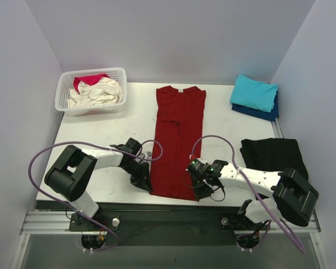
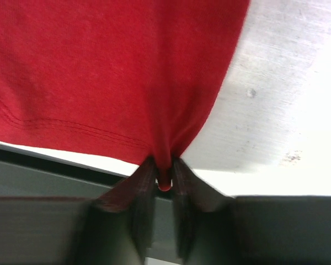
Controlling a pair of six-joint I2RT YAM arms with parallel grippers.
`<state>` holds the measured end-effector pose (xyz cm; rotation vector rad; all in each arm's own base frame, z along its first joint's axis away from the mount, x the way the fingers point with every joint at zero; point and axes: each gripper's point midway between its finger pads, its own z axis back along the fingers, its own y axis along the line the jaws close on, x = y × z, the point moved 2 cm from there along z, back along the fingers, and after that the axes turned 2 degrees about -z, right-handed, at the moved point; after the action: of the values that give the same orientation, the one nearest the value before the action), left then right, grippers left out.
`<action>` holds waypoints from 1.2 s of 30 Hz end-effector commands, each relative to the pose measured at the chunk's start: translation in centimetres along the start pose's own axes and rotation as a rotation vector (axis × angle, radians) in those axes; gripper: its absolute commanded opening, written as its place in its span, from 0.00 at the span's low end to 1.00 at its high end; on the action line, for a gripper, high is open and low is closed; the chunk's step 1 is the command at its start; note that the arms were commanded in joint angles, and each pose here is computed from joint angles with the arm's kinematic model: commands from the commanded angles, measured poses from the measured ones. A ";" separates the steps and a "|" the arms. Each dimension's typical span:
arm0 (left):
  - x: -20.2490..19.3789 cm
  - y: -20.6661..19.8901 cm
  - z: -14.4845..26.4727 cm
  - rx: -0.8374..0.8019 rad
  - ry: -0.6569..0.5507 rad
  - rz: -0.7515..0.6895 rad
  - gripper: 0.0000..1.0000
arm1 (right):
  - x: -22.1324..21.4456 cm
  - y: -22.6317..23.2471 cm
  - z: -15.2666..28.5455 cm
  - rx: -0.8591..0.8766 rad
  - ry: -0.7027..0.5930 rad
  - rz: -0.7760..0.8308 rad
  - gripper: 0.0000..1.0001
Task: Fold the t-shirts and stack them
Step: Grab the bottom of the folded rectangular tshirt with both arms
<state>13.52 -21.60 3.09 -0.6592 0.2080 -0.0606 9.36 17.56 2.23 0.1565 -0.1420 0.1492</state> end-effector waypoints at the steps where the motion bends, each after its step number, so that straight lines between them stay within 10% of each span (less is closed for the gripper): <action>1: 1.7 0.6 -0.7 0.040 -0.066 -0.055 0.14 | -1.5 -1.6 -1.1 -0.060 0.047 -0.007 0.14; 3: 1.6 0.6 -0.6 0.039 -0.065 -0.054 0.00 | -1.6 -1.7 -1.1 -0.061 0.046 -0.014 0.08; 36: -6.5 -1.0 3.9 -0.044 -0.105 0.019 0.00 | -4.4 1.3 5.2 -0.043 -0.075 0.095 0.00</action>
<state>8.97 -19.11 7.21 -0.6817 0.0923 -0.0354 4.43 18.72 5.55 0.1806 -0.1915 0.2746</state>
